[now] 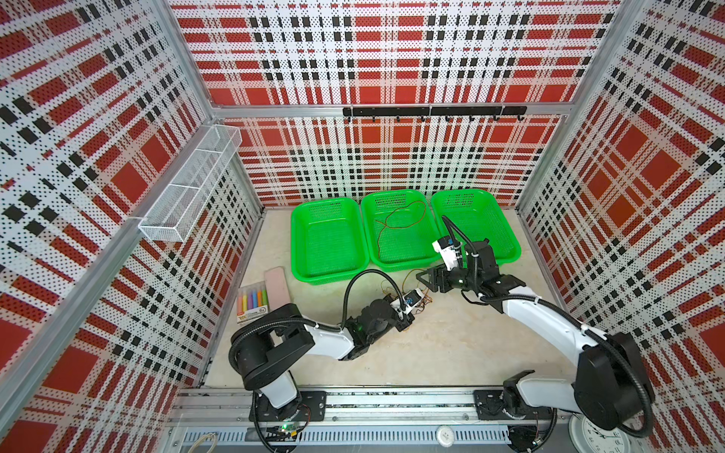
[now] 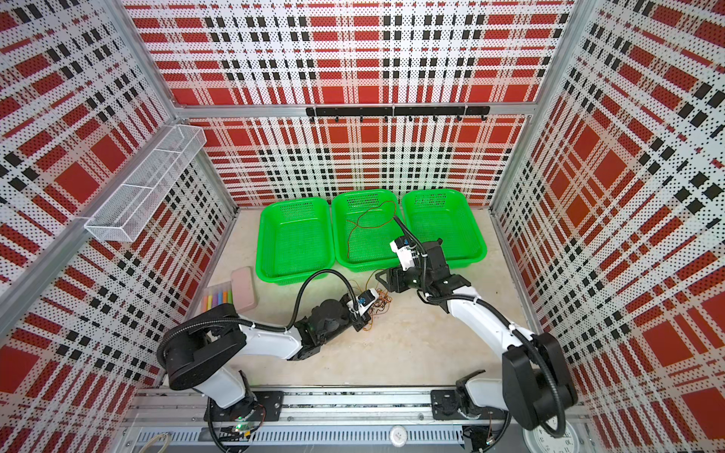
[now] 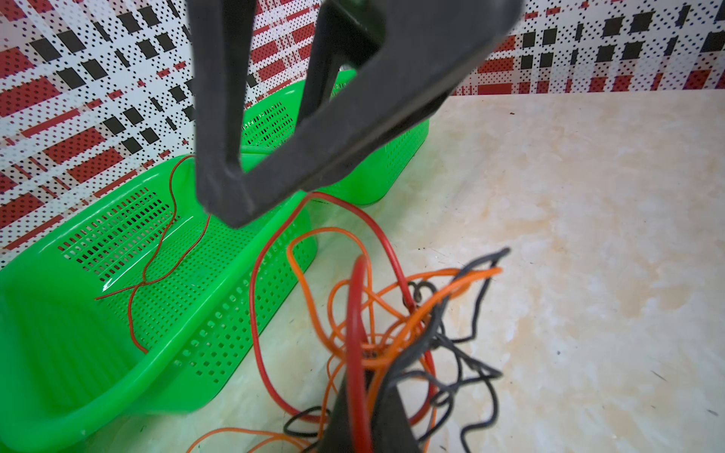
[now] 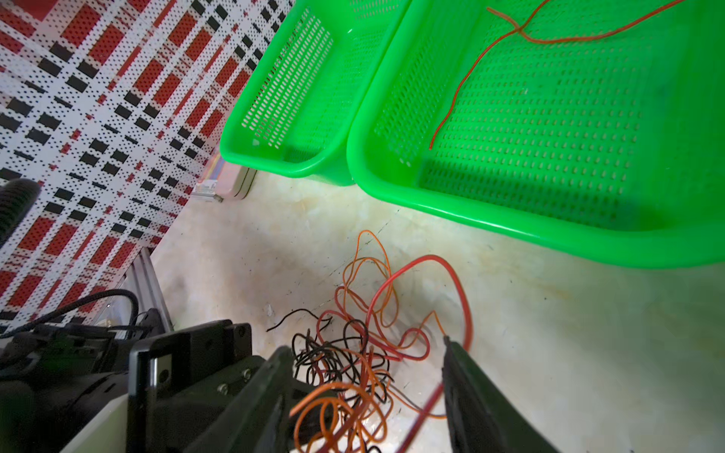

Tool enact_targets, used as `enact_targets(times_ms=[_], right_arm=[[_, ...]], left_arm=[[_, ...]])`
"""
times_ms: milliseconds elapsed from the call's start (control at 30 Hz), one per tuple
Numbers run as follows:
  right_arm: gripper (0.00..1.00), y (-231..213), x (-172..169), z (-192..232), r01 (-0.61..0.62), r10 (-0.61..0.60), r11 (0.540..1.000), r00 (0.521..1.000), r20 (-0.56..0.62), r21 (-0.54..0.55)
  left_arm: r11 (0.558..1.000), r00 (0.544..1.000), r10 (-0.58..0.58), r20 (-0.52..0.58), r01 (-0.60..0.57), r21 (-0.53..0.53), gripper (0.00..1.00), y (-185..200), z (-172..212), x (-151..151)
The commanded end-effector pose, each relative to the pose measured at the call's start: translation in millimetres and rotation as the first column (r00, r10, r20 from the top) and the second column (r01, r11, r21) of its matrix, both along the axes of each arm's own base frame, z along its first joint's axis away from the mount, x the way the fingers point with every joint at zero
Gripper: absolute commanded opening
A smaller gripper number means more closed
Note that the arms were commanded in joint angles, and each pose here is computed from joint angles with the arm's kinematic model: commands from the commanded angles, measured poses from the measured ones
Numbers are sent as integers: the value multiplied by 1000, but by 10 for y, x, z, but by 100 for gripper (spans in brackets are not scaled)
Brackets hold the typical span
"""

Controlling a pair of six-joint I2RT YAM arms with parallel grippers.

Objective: Untangle the cables
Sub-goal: 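Move the open right gripper back down to the wire tangle, then grasp a second red wire from the tangle with the right gripper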

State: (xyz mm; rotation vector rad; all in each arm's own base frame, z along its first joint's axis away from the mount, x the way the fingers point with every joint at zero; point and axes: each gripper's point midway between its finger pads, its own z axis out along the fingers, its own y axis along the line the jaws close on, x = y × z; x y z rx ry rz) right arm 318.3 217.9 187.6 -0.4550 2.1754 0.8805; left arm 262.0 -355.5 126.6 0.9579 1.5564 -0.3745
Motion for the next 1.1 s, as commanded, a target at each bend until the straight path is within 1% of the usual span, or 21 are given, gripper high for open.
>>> enact_targets(times_ms=[0, 67, 133, 233, 300, 400, 500, 600, 733, 767, 800, 833, 867, 967, 1033, 1067], right_arm=[[64, -166, 157, 214, 134, -135, 991, 991, 17, 28], [63, -125, 150, 193, 119, -118, 992, 993, -24, 50], [62, -92, 140, 82, 107, -104, 993, 992, -78, 45], [55, 1, 72, -45, 56, -46, 996, 988, -149, 63], [52, 65, 32, -36, 22, -6, 995, 986, -164, 96], [48, 153, -43, 49, -33, 54, 989, 988, -148, 141], [44, 160, -60, 6, -44, 61, 993, 986, -157, 112], [37, 104, 6, -166, -2, 13, 999, 977, -215, 52], [28, 168, 33, -223, -25, 39, 998, 968, -249, 57], [23, 166, 51, -218, -26, 38, 998, 970, -240, 54], [11, 160, 70, -202, -24, 34, 998, 974, -224, 49], [3, 154, 84, -195, -24, 32, 999, 977, -210, 43], [0, 155, 96, -158, -28, 35, 999, 981, -192, 42], [0, 101, 182, 68, 0, 3, 999, 995, -104, 33], [0, -35, 296, 315, 76, -76, 997, 997, 1, 19], [0, -114, 344, 429, 125, -126, 992, 991, 49, 18]], left_arm=[[1000, 1000, 4, 27, -4, -12, 0, -19, 85, -20], [1000, 999, 7, 32, -7, -10, 0, -24, 90, -23], [1000, 999, 11, 38, -11, -5, 0, -25, 83, -22], [1000, 999, 16, 43, -16, -8, 0, -22, 95, -19], [1000, 999, 11, 44, -11, -14, 0, -29, 110, -27], [1000, 999, 7, 39, -7, -20, 0, -30, 111, -36], [1000, 999, 7, 41, -7, -23, 0, -31, 122, -37], [999, 999, 1, 44, 0, -36, 0, -51, 158, -40], [999, 999, 9, 52, -6, -53, 0, -64, 209, -32], [998, 999, 11, 52, -8, -57, 0, -68, 216, -30], [998, 999, 14, 49, -12, -59, 0, -70, 211, -23], [998, 999, 17, 45, -14, -65, 0, -74, 214, -22], [998, 999, 18, 43, -15, -69, 0, -79, 208, -29], [994, 998, 47, 33, -43, -102, 0, -41, 218, -17], [989, 997, 77, 19, -73, -130, 0, 26, 215, -3], [987, 996, 83, 12, -81, -139, 0, 53, 206, -4]])
